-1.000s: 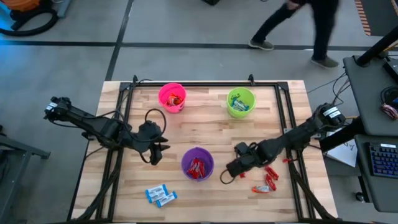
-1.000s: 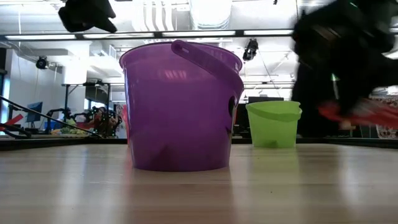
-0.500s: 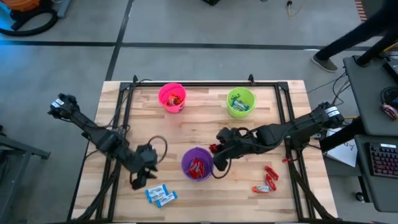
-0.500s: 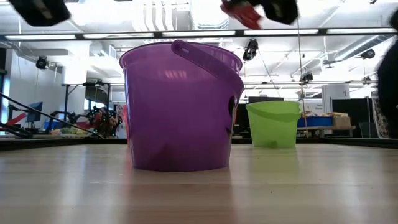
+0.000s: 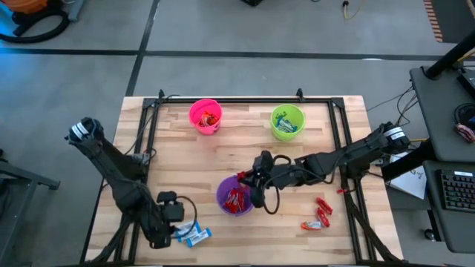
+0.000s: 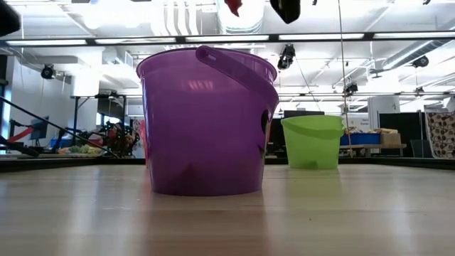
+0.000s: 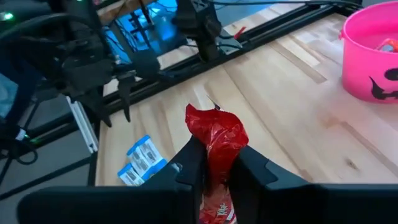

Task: Sort candy
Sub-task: Put the red chocolate into the violet bucket, then put the white-blue chocolate into the green bucket

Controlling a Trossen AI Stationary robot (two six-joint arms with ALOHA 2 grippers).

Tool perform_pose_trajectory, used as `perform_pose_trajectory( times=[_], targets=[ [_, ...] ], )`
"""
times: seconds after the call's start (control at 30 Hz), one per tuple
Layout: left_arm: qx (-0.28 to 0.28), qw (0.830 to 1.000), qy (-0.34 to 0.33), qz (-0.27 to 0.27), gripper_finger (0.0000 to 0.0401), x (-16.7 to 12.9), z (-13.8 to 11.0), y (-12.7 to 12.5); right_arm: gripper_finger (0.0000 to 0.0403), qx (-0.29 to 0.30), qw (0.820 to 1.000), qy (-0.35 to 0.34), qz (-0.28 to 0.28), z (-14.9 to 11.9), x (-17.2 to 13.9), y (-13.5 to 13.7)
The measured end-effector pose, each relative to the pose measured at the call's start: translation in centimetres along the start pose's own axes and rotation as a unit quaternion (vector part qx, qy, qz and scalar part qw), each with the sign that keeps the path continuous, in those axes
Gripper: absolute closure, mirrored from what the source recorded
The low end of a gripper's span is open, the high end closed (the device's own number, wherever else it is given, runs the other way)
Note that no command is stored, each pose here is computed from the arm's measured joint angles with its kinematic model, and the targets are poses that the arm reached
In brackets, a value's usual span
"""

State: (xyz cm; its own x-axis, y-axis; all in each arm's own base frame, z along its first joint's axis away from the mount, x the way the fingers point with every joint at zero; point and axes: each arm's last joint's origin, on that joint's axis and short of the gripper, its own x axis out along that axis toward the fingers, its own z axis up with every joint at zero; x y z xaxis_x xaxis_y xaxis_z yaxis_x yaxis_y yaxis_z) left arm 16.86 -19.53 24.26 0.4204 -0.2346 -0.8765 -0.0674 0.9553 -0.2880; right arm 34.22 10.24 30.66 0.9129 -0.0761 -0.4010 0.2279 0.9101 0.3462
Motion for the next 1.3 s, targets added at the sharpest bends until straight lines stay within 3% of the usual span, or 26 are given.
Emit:
perform_pose_trajectory(
  times=[0.53,0.9,1.07,1.3],
  targets=[
    [0.016,0.999,0.033,0.025,0.0260,4.4,-1.9,-2.1,0.0238,0.012,1.000,0.007,-0.004,-0.4,0.1,-0.2],
    [0.063,0.996,0.032,0.053,0.0179,7.6,-3.5,-3.1,0.0232,0.022,0.999,0.020,-0.012,-0.7,0.1,-0.4],
    [0.069,0.993,0.037,0.089,0.0181,10.1,-4.1,-2.9,0.0230,0.028,0.999,0.020,-0.013,-0.7,0.1,-0.4],
    [0.069,0.991,0.019,0.110,0.0208,10.9,-4.3,-2.9,0.0230,0.031,0.999,0.020,-0.013,-0.7,0.1,-0.4]
  ],
)
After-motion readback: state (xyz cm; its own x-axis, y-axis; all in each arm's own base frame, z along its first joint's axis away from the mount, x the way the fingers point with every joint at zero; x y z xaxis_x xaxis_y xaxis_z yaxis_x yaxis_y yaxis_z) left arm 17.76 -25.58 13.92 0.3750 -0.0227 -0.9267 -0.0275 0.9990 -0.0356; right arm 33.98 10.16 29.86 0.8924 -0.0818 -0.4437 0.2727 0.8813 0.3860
